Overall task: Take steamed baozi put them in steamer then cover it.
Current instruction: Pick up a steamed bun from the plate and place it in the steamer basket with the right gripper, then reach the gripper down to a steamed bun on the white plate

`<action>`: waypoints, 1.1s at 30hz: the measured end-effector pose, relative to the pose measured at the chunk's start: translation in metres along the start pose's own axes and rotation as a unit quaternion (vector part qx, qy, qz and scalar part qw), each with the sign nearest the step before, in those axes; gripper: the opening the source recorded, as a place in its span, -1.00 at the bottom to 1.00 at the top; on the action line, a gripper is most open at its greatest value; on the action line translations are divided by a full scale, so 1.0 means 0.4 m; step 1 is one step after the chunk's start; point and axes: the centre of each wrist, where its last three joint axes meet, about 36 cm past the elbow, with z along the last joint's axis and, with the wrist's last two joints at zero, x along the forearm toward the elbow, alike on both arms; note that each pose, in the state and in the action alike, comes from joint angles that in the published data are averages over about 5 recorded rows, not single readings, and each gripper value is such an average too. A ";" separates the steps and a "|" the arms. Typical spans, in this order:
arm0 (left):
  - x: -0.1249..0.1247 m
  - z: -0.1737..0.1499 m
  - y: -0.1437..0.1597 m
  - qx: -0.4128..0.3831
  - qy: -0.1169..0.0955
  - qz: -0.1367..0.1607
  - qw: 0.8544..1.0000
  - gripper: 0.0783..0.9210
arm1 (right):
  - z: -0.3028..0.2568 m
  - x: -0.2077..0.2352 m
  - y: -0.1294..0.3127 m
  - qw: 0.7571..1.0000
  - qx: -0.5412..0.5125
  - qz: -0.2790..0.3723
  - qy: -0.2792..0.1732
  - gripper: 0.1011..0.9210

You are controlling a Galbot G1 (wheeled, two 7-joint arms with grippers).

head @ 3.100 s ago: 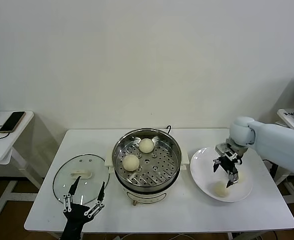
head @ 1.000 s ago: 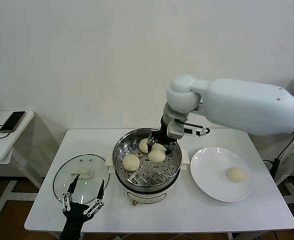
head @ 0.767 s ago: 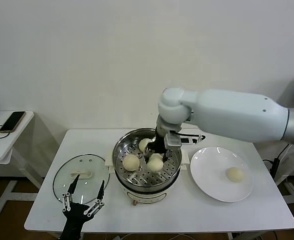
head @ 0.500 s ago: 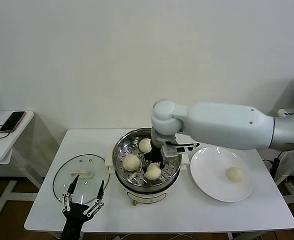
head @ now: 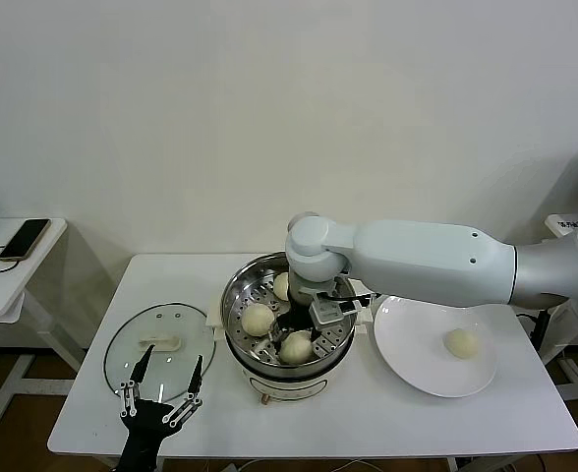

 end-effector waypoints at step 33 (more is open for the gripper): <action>-0.012 -0.010 -0.009 0.004 -0.005 0.006 1.000 0.77 | -0.020 0.167 0.906 0.732 -0.677 0.064 0.034 0.76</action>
